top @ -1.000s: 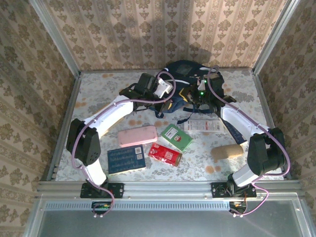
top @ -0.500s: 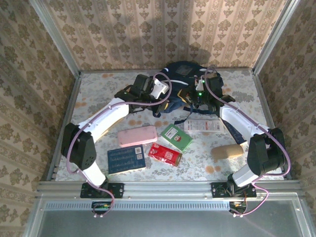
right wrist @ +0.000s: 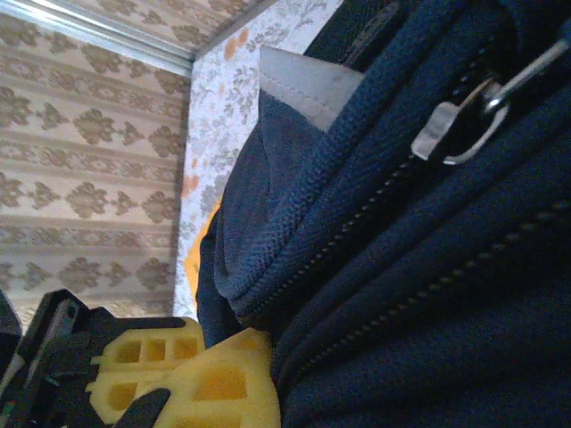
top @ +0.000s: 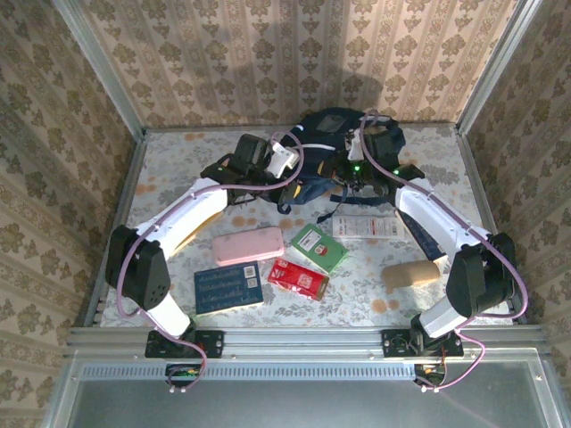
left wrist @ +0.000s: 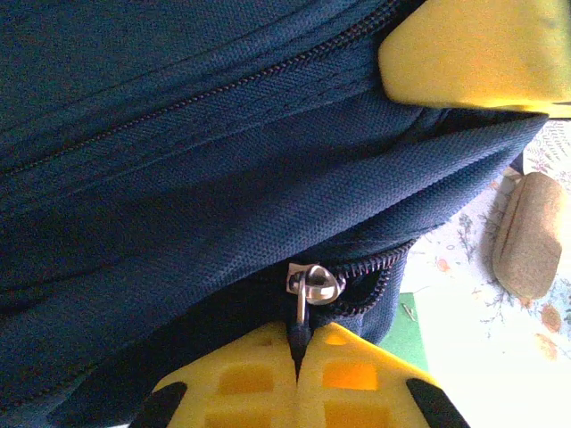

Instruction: Pack books, pencil case, and school supplies into a backpack

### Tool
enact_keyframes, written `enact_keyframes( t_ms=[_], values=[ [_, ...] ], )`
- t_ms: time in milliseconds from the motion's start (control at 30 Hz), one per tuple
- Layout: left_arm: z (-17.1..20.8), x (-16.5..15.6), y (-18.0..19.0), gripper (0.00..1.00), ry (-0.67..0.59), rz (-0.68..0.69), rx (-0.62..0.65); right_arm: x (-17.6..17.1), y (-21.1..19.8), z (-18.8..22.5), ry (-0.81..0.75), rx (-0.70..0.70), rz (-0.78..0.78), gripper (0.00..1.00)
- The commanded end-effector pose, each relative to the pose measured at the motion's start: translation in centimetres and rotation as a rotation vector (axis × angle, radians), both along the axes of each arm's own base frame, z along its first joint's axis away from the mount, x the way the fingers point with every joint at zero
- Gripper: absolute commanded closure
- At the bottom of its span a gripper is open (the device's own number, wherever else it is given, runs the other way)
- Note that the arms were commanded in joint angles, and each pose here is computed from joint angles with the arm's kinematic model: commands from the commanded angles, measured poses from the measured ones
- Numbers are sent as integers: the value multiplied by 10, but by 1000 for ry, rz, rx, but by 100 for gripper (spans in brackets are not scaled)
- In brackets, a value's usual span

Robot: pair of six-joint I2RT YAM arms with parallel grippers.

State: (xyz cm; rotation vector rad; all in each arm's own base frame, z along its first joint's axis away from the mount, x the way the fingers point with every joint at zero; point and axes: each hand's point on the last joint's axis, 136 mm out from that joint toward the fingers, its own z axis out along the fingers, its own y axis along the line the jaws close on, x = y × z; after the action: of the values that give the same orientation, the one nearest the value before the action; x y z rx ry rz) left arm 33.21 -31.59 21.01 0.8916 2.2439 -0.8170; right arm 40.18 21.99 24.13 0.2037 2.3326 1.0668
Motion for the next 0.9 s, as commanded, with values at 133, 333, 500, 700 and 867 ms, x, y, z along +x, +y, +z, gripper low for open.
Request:
enact_keyframes(
  t_ms=[133, 333, 500, 700, 867],
  values=[
    [-6, 24, 45, 90, -44, 128, 199, -18, 11, 46, -211, -167, 202, 100],
    [-10, 19, 41, 85, -24, 92, 234, -17, 7, 46, -226, -199, 202, 100],
    [-18, 15, 31, 84, 6, 57, 240, -19, 7, 48, -232, -195, 204, 100],
    [-21, 17, 25, 100, 7, 64, 231, -21, 6, 48, -240, -189, 200, 100],
    [-25, 22, 35, 100, 8, 114, 234, -21, 2, 49, -248, -210, 186, 100]
  ],
)
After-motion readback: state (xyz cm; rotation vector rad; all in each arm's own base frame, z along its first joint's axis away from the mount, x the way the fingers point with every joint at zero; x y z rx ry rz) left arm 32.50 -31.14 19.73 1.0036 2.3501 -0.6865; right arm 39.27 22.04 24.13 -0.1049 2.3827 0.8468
